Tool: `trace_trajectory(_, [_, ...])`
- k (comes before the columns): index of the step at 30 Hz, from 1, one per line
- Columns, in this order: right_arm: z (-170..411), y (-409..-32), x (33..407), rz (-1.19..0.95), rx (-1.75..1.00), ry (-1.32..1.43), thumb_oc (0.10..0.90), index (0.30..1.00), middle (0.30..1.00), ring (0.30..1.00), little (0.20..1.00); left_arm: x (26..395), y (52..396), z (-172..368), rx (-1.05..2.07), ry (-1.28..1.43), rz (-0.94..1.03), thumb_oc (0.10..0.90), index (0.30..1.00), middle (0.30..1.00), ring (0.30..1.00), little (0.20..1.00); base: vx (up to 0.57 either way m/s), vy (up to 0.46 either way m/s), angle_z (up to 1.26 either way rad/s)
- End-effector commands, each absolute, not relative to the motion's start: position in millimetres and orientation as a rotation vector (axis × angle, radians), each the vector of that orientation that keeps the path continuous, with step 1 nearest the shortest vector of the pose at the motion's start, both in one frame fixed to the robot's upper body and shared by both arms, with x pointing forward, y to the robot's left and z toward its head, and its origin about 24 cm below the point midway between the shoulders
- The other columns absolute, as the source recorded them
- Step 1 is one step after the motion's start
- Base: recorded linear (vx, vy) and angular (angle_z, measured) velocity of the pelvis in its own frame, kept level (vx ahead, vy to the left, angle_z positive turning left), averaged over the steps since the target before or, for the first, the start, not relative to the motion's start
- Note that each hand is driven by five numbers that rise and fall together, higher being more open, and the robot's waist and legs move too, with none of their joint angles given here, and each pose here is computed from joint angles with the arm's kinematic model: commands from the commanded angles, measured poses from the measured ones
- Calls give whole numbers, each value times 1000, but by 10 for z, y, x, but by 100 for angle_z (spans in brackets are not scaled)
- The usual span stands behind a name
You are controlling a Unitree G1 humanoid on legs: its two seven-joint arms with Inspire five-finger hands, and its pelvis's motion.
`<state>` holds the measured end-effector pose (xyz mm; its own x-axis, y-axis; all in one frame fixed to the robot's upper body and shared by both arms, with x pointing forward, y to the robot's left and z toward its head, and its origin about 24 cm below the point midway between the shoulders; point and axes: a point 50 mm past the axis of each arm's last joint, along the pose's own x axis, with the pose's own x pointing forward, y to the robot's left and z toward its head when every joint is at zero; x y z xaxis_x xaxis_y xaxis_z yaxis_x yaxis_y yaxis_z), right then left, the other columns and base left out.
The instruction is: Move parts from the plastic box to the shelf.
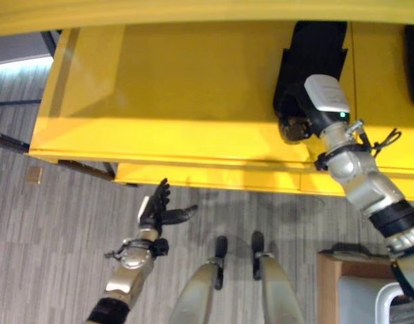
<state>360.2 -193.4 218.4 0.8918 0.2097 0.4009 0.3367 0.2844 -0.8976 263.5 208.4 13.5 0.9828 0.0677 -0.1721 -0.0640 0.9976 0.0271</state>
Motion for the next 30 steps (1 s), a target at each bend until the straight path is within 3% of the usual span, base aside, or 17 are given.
trace_trajectory(1, [2224,-1885,3541,-80,-1270,-551,400,300,300,300,300,2618,2068,326,-8,45,48,900,1000,1000,1000,1000,0,0,0])
trace_trajectory(30, [2547,-1754,3484,-18,-1423,-666,400,300,300,300,300,2632,2075,325,7,52,33,900,1000,1000,1000,1000,0,0,0])
